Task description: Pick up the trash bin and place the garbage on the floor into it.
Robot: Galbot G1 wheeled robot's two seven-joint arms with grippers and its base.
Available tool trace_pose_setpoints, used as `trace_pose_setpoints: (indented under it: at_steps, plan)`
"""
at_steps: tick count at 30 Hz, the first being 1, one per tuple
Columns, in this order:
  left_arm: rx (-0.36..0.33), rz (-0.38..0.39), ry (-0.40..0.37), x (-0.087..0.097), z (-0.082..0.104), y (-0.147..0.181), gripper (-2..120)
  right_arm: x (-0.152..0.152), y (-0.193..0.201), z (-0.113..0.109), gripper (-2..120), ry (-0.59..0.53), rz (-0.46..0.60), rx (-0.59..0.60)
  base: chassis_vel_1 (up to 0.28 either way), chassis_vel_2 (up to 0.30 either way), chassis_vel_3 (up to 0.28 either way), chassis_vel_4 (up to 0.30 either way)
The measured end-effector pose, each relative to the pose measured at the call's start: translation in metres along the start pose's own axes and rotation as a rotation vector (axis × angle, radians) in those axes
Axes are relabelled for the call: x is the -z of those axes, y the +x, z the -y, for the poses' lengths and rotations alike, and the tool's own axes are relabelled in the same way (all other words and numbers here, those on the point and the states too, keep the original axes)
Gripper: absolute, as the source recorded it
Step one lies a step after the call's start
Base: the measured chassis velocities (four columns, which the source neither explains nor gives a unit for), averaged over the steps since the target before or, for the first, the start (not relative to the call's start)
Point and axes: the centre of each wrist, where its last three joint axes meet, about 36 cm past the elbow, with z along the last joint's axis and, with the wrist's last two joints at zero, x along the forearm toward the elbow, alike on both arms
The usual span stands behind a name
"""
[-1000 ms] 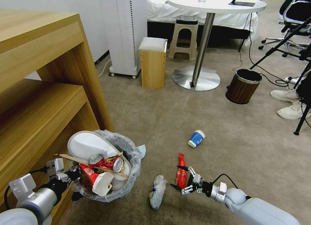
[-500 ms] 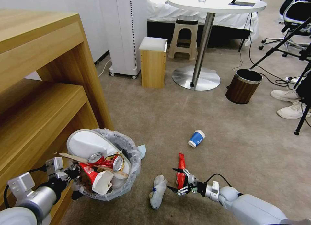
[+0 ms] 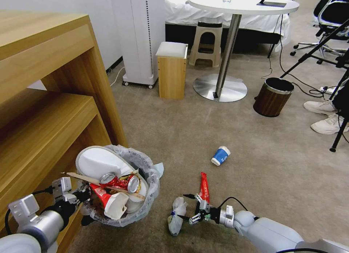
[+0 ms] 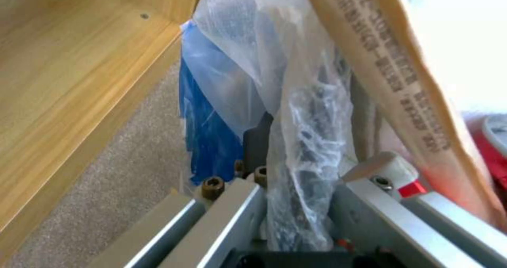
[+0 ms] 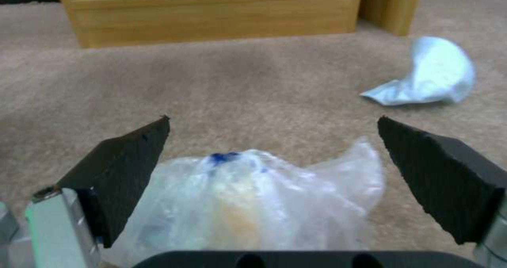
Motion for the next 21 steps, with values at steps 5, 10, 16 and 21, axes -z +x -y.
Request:
trace_pose_setpoints:
  at_steps: [5,10,16,21]
  plan:
    - [0.0,-0.001,0.001,0.0,0.0,0.0,0,-0.003,0.0,-0.005,100,0.0,-0.014,0.028,0.0,0.0,0.0,0.0]
    - [-0.004,0.003,-0.001,0.001,0.002,0.001,0,-0.005,0.005,-0.009,100,-0.002,-0.021,0.03,0.0,0.0,0.0,0.0]
    - [-0.014,0.009,0.001,0.002,0.004,0.003,0,-0.011,0.013,-0.013,99,-0.007,-0.038,0.025,0.0,0.0,0.0,0.0]
    - [-0.023,0.011,0.007,0.004,0.007,0.004,0,-0.014,0.015,-0.014,98,-0.013,-0.048,0.018,0.0,0.0,0.0,0.0]
